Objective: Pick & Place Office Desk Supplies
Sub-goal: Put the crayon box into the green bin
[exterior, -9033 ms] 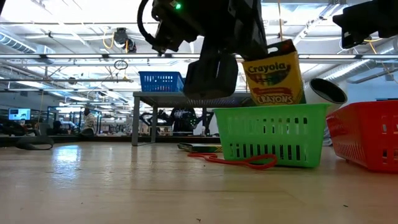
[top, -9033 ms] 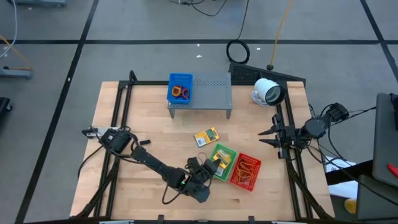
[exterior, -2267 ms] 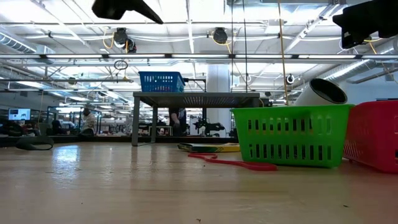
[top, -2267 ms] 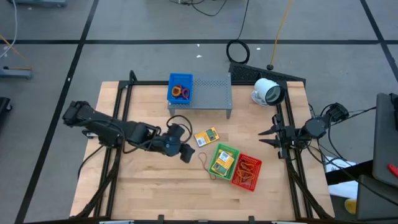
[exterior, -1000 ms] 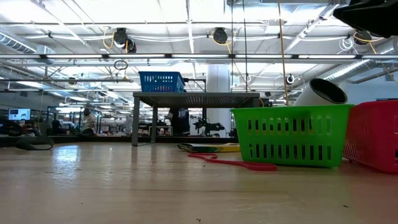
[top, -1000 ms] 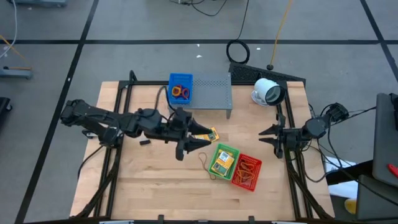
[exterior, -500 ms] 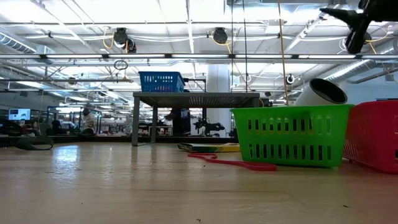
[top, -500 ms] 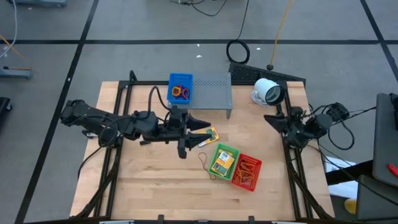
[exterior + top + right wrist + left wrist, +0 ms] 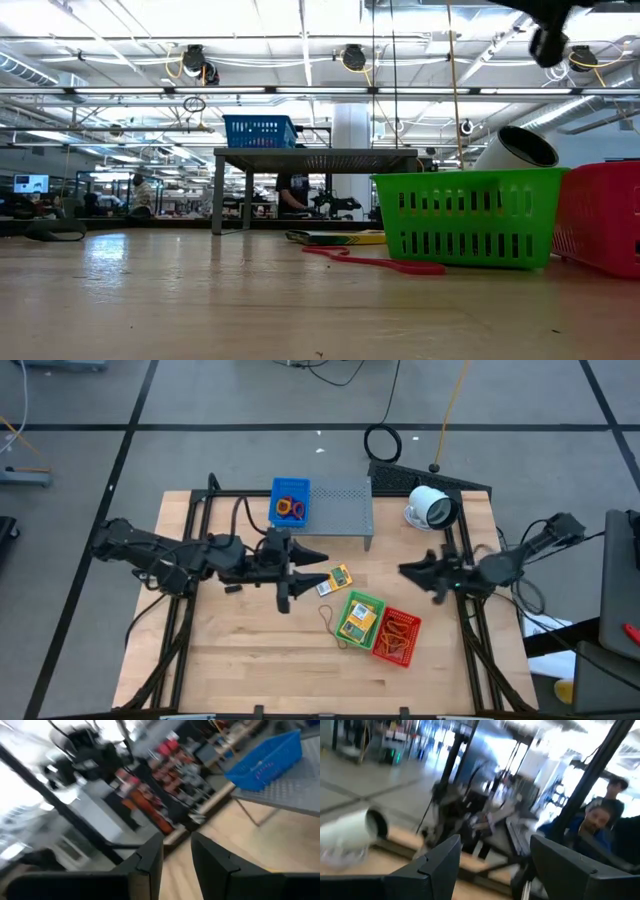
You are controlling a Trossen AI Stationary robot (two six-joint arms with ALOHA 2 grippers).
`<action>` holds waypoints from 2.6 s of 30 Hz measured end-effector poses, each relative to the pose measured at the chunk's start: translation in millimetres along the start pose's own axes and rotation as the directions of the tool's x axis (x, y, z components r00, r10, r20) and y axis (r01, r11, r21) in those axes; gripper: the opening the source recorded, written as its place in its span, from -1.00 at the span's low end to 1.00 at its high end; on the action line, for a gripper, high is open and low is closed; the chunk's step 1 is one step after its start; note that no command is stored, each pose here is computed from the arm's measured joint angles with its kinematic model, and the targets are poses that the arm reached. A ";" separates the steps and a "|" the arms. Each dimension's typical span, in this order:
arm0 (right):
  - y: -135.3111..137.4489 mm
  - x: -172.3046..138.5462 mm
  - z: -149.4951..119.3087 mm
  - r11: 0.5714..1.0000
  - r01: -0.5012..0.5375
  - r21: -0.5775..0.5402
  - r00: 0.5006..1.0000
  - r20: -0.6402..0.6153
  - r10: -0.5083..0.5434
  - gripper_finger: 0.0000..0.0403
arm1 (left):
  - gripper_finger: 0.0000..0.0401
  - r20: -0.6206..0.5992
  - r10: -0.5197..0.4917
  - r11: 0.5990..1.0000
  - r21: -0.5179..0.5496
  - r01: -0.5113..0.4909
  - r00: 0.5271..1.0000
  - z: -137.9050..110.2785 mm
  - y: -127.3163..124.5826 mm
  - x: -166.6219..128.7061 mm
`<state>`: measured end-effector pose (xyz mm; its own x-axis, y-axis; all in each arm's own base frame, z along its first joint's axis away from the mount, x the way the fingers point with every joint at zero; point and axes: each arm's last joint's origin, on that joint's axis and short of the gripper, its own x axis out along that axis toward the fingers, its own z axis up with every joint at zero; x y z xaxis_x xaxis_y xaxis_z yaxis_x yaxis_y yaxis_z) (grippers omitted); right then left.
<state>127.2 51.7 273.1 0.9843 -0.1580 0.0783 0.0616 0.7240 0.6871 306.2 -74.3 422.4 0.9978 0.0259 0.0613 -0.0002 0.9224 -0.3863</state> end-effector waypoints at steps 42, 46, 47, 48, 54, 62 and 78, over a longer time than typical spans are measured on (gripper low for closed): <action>-82.7 203.9 -28.3 0.807 0.587 -0.061 0.523 -0.733 -0.435 -0.50 | 0.25 0.053 -0.121 0.992 -0.025 0.123 0.991 -126.7 78.2 -149.1; -89.9 204.0 -33.0 0.789 0.605 -0.110 0.507 -0.710 -0.488 -0.50 | 0.25 0.049 -0.118 0.993 -0.022 0.119 0.992 -127.1 78.5 -149.1; -92.1 204.4 -34.5 0.784 0.609 -0.122 0.502 -0.706 -0.499 -0.50 | 0.25 0.047 -0.116 0.993 -0.024 0.117 0.992 -127.4 78.6 -149.0; -94.1 205.0 -34.9 0.784 0.607 -0.131 0.499 -0.705 -0.504 -0.50 | 0.25 0.047 -0.112 0.993 -0.028 0.114 0.993 -127.4 78.8 -149.0; -98.1 204.4 -32.9 0.773 0.607 -0.185 0.496 -0.672 -0.550 -0.50 | 0.25 0.058 -0.082 0.994 -0.069 0.086 0.995 -127.1 79.6 -148.9; -120.3 192.6 -40.3 0.736 0.658 -0.160 0.476 -0.669 -0.571 -0.44 | 0.25 0.057 -0.083 0.992 -0.086 0.088 0.995 -127.2 79.6 -148.9; -143.0 174.7 -59.7 0.718 0.696 -0.027 0.517 -0.675 -0.527 0.03 | 0.25 0.050 -0.102 0.988 -0.110 0.107 0.994 -127.4 79.0 -149.0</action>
<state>300.3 -39.3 145.4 0.5881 -0.0099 -0.8087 0.7336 0.4275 0.5282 166.1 -54.3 265.5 0.9880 -0.0485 0.1465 0.1134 0.8720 -0.4762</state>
